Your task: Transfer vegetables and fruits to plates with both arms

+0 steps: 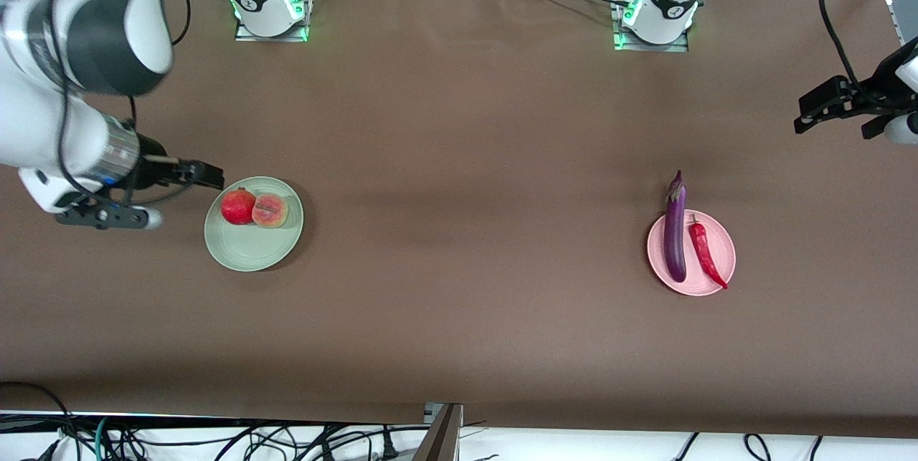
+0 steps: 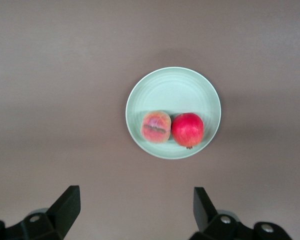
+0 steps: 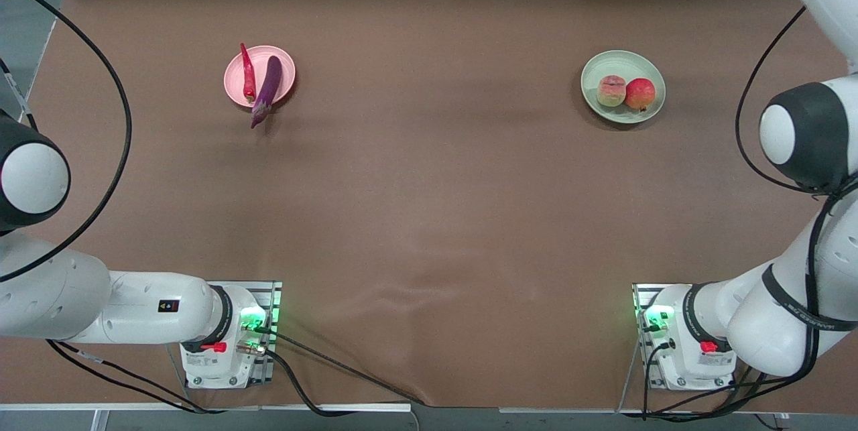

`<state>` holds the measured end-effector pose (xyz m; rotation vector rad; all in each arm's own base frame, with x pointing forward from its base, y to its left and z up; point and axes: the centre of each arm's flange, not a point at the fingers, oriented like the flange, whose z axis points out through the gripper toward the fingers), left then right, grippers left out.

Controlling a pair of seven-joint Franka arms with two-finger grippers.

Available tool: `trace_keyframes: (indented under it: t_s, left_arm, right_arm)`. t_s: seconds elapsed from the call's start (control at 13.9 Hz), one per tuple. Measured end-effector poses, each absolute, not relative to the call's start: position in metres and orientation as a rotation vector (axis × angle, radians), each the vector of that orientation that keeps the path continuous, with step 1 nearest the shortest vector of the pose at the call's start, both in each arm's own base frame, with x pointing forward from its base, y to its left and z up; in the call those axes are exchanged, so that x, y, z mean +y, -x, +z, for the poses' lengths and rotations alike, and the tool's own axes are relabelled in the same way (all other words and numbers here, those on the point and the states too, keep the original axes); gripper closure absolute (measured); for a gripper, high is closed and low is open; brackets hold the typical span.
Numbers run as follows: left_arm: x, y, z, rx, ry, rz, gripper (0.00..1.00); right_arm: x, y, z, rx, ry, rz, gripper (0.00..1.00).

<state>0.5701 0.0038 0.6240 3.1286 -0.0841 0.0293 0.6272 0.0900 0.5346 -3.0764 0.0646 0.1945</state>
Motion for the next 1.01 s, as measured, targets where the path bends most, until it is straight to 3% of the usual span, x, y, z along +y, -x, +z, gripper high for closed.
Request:
trace_keyframes:
  t_s: [0.29,0.72,1.01]
  left_arm:
    - [0.011,-0.560,0.601,-0.064,-3.129,0.037,0.00]
    - [0.012,-0.556,0.598,-0.057,-3.128,0.004,0.00]
    - [0.006,-0.555,0.596,-0.051,-3.127,-0.023,0.00]
  right_arm:
    - [0.070,-0.608,0.571,0.039,3.094,0.177,0.00]
    - [0.073,-0.600,0.554,-0.018,3.128,0.239,0.00]
    - [0.052,-0.572,0.560,-0.003,3.118,0.149,0.00]
